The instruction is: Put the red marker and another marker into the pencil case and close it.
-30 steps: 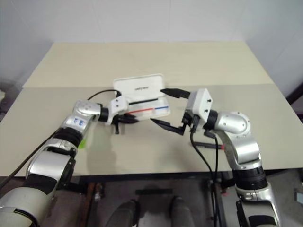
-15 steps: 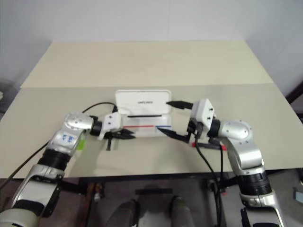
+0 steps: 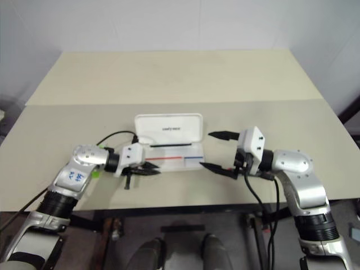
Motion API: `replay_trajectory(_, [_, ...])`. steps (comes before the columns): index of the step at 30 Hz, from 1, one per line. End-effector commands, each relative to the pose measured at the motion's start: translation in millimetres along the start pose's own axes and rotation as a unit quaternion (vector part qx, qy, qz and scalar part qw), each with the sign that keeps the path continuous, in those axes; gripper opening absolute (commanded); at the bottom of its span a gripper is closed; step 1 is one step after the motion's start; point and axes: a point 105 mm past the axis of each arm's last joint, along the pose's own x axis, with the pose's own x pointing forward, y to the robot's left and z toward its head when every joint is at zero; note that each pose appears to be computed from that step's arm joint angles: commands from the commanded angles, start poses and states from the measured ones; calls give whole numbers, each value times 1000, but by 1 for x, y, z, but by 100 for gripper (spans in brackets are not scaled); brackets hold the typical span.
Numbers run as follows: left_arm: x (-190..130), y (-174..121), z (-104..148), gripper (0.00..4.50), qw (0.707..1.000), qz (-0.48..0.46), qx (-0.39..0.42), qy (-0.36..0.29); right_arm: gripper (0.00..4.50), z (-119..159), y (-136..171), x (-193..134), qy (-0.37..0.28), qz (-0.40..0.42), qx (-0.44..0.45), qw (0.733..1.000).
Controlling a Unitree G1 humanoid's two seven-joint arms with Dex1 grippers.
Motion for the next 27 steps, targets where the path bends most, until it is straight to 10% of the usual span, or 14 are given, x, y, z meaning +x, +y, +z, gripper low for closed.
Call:
replay_trajectory(1, [5, -8, -9, 176, 1000, -14, -16, -5, 450, 13, -1, -1, -18, 0, -17, 1000])
replay_trajectory(6, [6, -10, 5, 342, 998, -18, 16, -55, 450, 11, -3, -1, -18, -4, -15, 1000])
replay_trajectory(27, [-49, -9, 61, 342, 967, 46, 38, -248, 450, -43, 1, -62, 113, 0, 81, 990])
